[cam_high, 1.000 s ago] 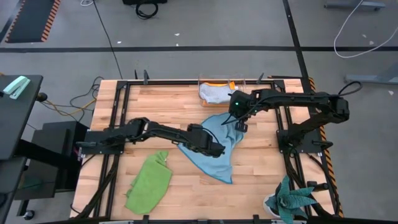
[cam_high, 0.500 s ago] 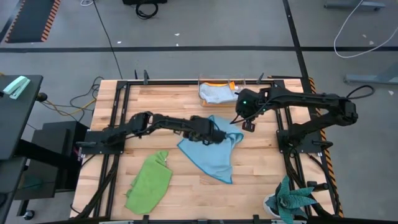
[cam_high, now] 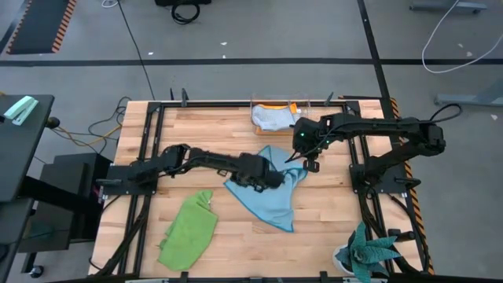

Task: Fold microfiber towels
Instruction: Fold the blue microfiber cloth

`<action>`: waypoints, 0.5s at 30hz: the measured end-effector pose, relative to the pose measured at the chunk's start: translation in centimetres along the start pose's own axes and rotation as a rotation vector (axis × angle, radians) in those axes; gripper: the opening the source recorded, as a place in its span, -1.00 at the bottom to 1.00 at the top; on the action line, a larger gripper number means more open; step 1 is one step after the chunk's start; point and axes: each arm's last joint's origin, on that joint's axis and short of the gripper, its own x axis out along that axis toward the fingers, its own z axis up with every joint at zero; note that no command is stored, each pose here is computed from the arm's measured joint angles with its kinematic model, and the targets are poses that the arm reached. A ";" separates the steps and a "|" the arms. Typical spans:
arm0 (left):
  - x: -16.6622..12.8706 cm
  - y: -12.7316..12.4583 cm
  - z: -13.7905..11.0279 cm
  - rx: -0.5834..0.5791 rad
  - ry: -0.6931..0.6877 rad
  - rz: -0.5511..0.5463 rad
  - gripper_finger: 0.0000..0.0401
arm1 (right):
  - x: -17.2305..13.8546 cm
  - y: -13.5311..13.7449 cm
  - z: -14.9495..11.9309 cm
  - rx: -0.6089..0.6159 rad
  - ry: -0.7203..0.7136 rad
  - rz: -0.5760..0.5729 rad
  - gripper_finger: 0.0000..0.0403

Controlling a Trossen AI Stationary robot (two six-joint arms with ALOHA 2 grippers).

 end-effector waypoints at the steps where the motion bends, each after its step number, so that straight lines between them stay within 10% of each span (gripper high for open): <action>1: -0.7 0.2 -0.8 -0.015 -0.010 -0.004 -0.95 | 0.1 0.0 0.1 -0.012 0.003 0.013 -0.82; 15: -8.5 3.2 -8.9 -0.190 -0.180 -0.230 -0.85 | 5.4 1.1 -2.0 -0.012 0.127 0.079 -0.52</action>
